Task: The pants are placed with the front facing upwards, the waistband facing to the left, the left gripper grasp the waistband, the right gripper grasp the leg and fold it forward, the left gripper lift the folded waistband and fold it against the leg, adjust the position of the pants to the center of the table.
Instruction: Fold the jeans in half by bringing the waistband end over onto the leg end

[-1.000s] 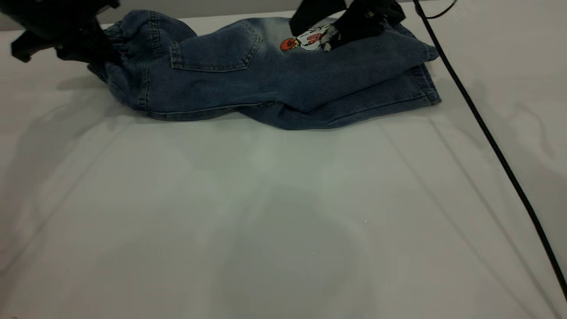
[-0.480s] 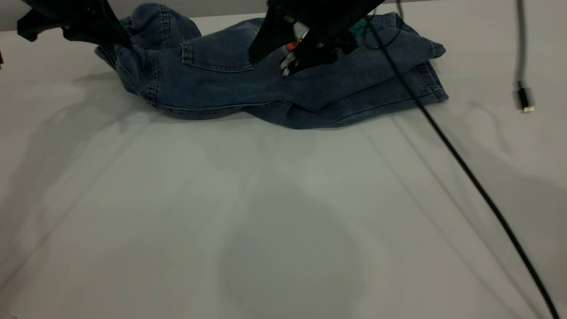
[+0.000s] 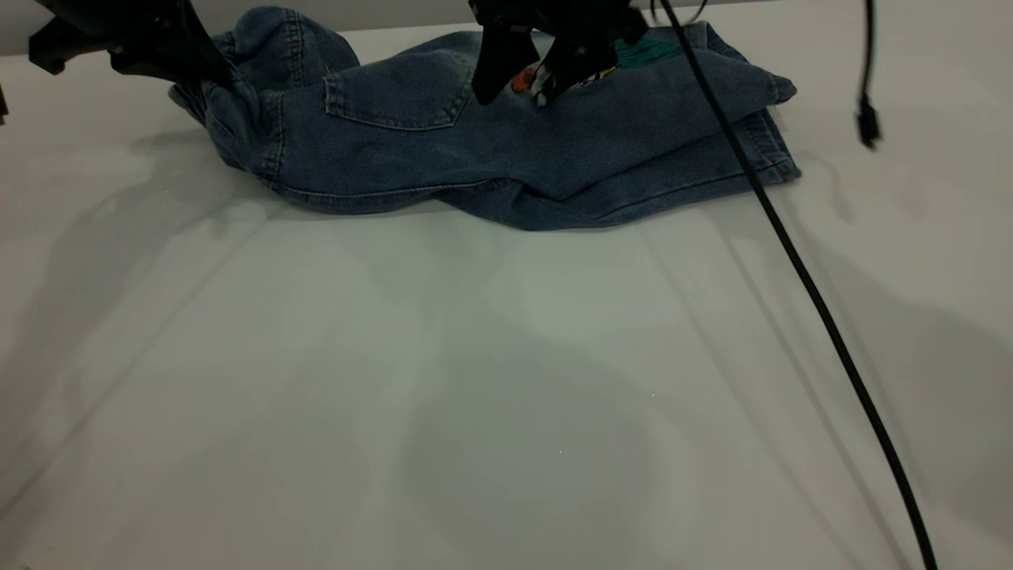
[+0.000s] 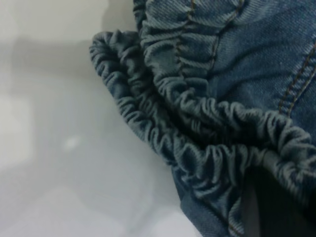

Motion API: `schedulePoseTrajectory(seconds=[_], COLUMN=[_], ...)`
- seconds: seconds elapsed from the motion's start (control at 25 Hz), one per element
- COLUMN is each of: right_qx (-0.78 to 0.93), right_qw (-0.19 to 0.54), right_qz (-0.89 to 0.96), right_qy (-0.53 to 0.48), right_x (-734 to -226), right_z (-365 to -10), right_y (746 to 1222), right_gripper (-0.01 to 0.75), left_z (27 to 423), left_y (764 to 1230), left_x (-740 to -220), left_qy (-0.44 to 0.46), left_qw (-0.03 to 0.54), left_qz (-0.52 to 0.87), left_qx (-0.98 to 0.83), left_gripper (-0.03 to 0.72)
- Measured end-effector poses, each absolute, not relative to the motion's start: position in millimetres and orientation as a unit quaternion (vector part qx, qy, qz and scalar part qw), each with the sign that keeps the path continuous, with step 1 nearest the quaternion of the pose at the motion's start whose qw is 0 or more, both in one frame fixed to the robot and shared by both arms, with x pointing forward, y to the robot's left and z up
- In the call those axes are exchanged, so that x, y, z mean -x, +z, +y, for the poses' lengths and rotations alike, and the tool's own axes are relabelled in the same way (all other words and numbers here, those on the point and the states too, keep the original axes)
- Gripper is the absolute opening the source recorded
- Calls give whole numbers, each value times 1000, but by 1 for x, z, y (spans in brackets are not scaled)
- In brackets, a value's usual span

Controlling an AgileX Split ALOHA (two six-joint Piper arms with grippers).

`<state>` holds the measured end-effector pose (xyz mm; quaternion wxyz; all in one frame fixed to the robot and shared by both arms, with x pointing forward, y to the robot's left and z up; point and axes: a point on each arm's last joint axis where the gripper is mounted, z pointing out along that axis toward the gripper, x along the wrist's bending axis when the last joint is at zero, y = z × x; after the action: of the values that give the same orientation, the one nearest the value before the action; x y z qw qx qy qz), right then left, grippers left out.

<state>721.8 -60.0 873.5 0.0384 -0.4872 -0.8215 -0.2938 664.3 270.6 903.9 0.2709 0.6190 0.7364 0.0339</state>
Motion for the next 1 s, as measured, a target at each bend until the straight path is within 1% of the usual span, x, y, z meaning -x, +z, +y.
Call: schedulePoseTrajectory(seconds=[0.16,0.32,0.44,0.68,0.88,1.0], right_qx=[466,447,434,425,423,424], right_qw=[-19,-61,-64,-73,-68,-64], right_qz=[-853,-873,-885,-891,-894,-894], right_qy=[-233,-183,-155,-140,-132,-129], right_x=[-724,-728,-727,-728,-726,-726], right_z=[-58,-61,-58,-50,-46,-46], right_y=[884,883,875,862,849,842], right_gripper=[424,424,424,428,428,428], left_z=[271,270,270,270,269,262], left_y=[904,904,904,904,918,931], left_x=[-664,-664,-664,-663,-664,-665], left_qy=[33,33,32,29,41,49], left_qw=[270,270,269,268,279,291], left_qz=[734,733,732,729,718,703], left_qx=[-622,-624,-625,-629,-636,-647], left_gripper=[87,87,87,87,87,87])
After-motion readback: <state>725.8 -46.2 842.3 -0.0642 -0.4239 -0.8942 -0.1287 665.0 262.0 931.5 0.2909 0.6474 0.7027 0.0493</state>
